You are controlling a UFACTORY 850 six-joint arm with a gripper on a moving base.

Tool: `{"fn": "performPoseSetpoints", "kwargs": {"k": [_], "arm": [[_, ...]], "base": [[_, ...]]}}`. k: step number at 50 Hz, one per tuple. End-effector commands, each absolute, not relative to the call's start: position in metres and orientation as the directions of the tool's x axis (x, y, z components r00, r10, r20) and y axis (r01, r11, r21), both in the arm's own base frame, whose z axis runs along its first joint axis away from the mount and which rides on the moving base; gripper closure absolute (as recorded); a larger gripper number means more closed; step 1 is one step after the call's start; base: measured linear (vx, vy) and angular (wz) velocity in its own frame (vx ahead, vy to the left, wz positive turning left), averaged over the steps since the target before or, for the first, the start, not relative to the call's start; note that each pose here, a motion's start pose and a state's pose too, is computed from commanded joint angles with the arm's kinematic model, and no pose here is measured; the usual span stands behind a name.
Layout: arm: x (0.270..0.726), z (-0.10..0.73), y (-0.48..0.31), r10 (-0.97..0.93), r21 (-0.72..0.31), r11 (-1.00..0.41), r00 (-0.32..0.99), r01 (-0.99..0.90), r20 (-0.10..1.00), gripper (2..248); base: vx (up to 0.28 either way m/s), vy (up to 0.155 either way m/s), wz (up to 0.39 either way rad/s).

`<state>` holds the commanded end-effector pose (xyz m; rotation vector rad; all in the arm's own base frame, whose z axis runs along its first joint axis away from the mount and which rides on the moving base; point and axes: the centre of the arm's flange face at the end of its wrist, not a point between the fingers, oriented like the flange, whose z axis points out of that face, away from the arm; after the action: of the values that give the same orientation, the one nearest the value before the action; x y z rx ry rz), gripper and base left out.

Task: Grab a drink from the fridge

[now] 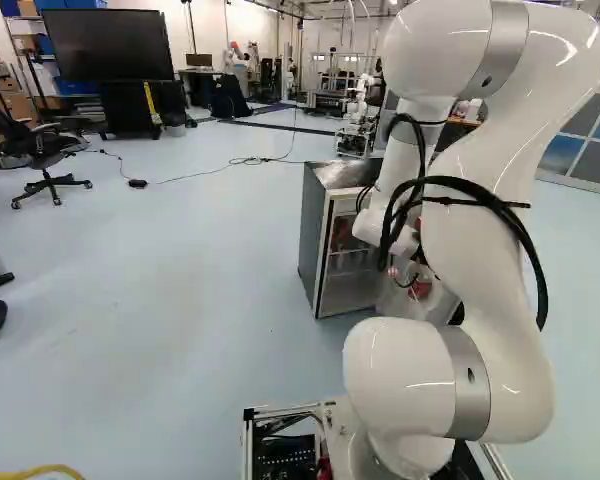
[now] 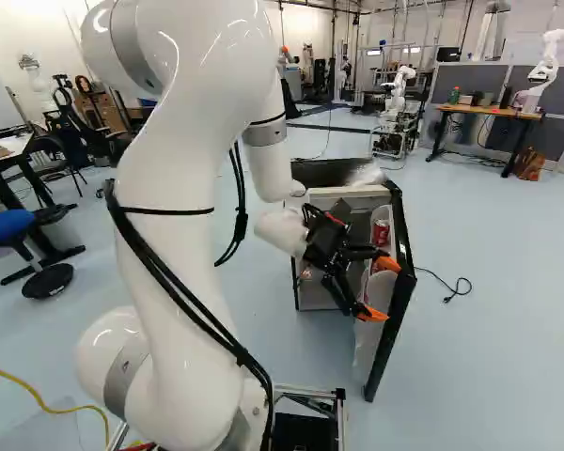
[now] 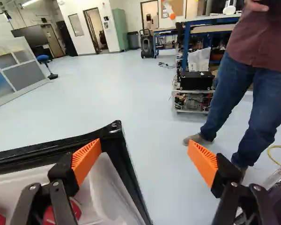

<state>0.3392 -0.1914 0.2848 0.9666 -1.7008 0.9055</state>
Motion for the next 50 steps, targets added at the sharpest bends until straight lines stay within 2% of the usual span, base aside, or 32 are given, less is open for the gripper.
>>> {"fn": "performPoseSetpoints", "kwargs": {"k": [50], "arm": [[0.383, 0.291, -0.315, -0.072, -0.286, 0.587, -0.4, -0.758, 0.914, 3]], "base": [[0.0, 0.0, 0.0]]}}
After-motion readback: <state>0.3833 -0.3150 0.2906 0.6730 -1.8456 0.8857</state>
